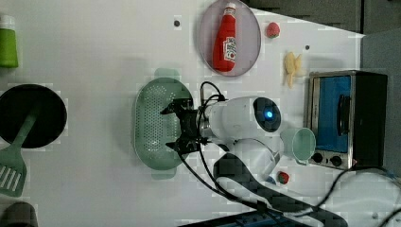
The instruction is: Drag strainer left to right.
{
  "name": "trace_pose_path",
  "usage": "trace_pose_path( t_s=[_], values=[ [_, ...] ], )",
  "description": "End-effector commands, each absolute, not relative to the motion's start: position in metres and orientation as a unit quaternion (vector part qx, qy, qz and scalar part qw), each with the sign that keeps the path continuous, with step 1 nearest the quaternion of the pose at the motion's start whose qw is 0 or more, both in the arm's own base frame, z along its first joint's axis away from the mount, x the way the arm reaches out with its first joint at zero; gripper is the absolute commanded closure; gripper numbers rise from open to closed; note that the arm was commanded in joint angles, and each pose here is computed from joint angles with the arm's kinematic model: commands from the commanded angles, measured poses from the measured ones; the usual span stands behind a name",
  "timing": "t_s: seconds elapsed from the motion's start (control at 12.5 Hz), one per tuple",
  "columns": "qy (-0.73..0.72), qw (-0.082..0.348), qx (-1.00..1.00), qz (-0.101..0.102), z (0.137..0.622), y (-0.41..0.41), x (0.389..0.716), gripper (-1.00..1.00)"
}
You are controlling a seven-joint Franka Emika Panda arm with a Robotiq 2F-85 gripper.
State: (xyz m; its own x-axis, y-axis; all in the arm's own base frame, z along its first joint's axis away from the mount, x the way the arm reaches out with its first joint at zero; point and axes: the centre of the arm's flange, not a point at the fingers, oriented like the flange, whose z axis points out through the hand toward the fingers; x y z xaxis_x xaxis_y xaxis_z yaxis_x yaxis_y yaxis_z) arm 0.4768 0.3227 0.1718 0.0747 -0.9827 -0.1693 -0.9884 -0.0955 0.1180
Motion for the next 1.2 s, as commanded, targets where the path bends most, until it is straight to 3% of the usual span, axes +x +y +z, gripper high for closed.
trace_pose_path(
  t_s=[0.08, 0.24, 1.2],
  values=[
    [0.682, 0.035, -0.726, 0.082, 0.171, 0.325, 0.48, -1.0],
    [0.678, 0.024, -0.731, 0.068, 0.158, 0.312, 0.479, -1.0],
    [0.719, 0.021, -0.693, 0.045, 0.149, 0.234, 0.487, -1.0]
  ],
)
